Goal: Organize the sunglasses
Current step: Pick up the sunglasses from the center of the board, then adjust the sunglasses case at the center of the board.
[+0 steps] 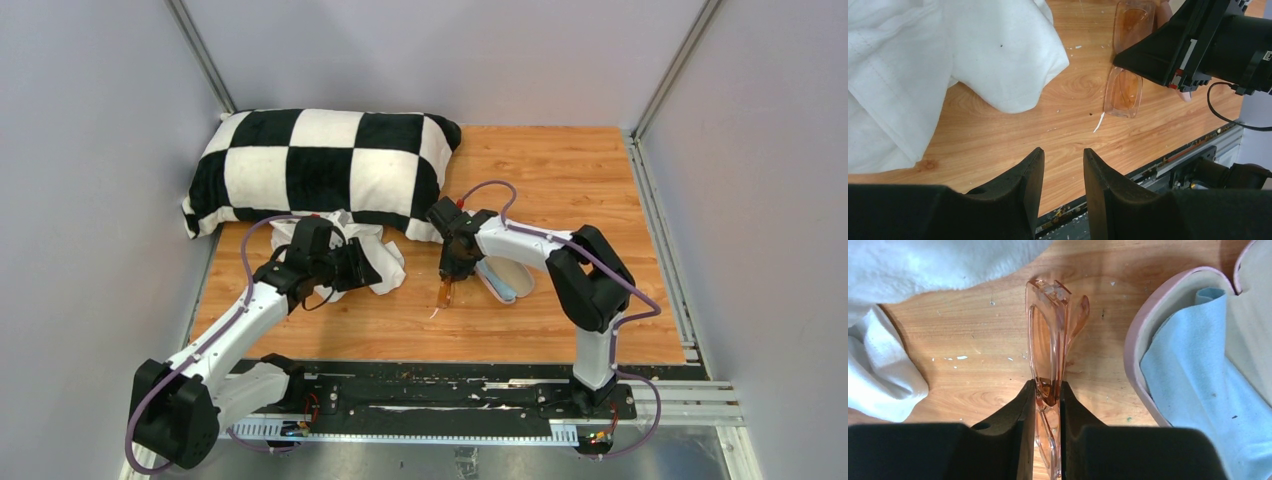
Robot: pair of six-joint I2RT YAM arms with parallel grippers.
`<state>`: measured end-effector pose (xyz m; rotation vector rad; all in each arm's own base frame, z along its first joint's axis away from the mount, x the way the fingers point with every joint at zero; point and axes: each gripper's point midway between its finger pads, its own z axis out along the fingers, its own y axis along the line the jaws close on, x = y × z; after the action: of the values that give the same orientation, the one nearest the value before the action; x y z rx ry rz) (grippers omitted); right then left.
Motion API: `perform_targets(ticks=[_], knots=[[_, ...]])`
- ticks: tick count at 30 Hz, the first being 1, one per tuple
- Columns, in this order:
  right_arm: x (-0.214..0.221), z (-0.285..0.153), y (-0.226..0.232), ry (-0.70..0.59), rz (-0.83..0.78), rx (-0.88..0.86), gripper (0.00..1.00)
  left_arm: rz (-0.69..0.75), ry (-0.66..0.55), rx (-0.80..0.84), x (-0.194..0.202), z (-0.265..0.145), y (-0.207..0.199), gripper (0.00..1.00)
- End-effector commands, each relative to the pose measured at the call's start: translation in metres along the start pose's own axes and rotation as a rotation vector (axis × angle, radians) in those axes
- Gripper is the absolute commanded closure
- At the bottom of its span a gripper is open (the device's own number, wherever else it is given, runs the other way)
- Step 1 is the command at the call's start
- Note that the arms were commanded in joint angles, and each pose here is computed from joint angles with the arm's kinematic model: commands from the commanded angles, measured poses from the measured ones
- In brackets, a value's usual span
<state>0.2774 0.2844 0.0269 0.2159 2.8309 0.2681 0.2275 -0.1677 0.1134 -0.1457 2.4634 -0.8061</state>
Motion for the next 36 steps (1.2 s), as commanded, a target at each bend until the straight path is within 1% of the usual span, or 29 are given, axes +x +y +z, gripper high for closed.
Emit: perform_targets(ticks=[1,7,11,14,18,20,23,25,26,30,32,36], knots=[[-0.003,-0.02,0.001,-0.043,-0.134,-0.036,0.86,0.0,0.012,0.032,0.002,0.003,-0.004,0.6],[-0.01,-0.051,0.004,-0.104,-0.254,-0.118,0.87,0.002,0.013,0.056,-0.003,0.004,-0.011,0.59],[-0.023,-0.082,-0.01,-0.163,-0.251,-0.151,0.86,0.019,0.029,0.07,-0.003,0.01,-0.021,0.58],[-0.037,-0.101,-0.041,-0.196,-0.18,-0.144,0.86,0.087,0.065,0.107,0.003,0.02,-0.045,0.55],[-0.055,-0.124,-0.107,-0.255,-0.018,-0.096,0.86,0.23,0.135,0.162,0.011,0.037,-0.098,0.53],[-0.057,-0.133,-0.136,-0.278,0.06,-0.095,0.85,0.289,0.169,0.178,0.011,0.049,-0.122,0.53],[-0.058,-0.142,-0.178,-0.334,0.175,-0.057,0.84,0.386,0.217,0.172,0.01,0.077,-0.149,0.54],[-0.052,-0.146,-0.199,-0.347,0.242,-0.048,0.84,0.42,0.237,0.167,0.001,0.097,-0.165,0.55],[-0.049,-0.148,-0.206,-0.35,0.27,-0.044,0.84,0.426,0.257,0.155,0.0,0.114,-0.168,0.55],[-0.039,-0.154,-0.222,-0.359,0.339,-0.046,0.84,0.477,0.245,0.103,-0.026,0.157,-0.182,0.55],[-0.036,-0.156,-0.23,-0.362,0.369,-0.041,0.84,0.5,0.251,0.063,-0.034,0.177,-0.182,0.55],[-0.03,-0.157,-0.233,-0.353,0.372,-0.038,0.84,0.509,0.245,-0.019,-0.044,0.209,-0.172,0.55]])
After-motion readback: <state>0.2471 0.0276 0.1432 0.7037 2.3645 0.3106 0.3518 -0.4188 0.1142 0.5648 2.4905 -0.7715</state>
